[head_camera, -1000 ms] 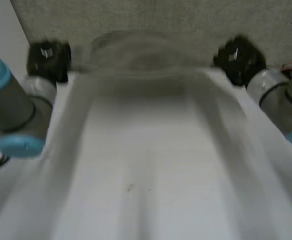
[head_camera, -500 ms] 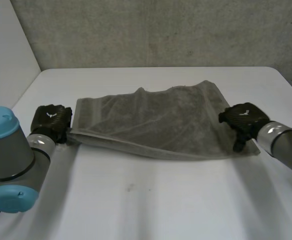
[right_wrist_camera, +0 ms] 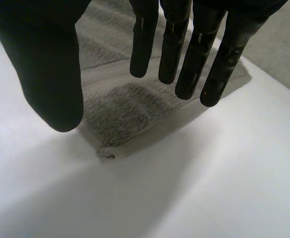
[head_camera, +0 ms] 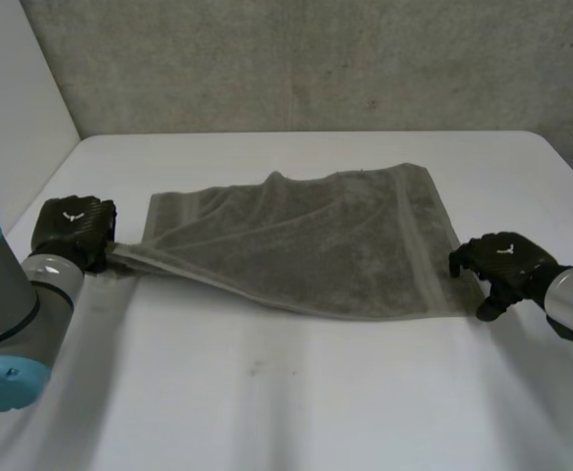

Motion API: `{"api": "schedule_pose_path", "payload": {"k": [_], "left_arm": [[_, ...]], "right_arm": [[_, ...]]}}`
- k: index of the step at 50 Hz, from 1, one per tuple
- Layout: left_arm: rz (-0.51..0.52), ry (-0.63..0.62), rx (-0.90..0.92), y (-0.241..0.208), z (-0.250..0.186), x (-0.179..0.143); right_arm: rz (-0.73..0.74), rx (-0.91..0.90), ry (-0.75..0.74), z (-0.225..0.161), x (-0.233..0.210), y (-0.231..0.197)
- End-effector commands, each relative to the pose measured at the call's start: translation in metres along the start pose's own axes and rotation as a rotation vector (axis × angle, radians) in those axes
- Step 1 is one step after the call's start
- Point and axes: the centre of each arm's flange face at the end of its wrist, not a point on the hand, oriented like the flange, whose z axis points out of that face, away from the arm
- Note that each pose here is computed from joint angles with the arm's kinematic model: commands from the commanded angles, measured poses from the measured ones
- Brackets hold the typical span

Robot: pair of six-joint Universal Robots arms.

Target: Fold the towel.

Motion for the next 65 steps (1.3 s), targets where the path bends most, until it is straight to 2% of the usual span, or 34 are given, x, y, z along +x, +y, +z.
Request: {"api": "schedule_pose_path", "payload": {"k": [1, 39, 53, 56, 58, 61, 65], "left_arm": [[0.002, 0.010, -0.005, 0.002, -0.001, 0.004], [0.004, 0.023, -0.023, 0.008, -0.002, 0.008], [0.008, 0.029, -0.032, 0.007, -0.006, 0.009], [0.012, 0.040, -0.059, 0.010, -0.012, 0.009], [0.014, 0.045, -0.072, 0.009, -0.014, 0.009], [0.039, 0.067, -0.124, 0.007, -0.025, 0.009], [0.101, 0.107, -0.208, 0.009, -0.041, 0.009]], "right_arm": [[-0.006, -0.019, -0.015, 0.012, -0.001, 0.010], [-0.060, 0.022, 0.033, 0.048, 0.007, 0.007], [-0.006, 0.071, 0.072, 0.035, 0.017, -0.020], [0.001, 0.036, 0.058, 0.023, 0.017, -0.026], [0.020, -0.071, -0.004, 0.009, 0.009, -0.025], [0.008, -0.134, -0.037, 0.001, 0.004, -0.024], [-0.069, -0.393, -0.105, -0.039, 0.005, -0.015]]}}
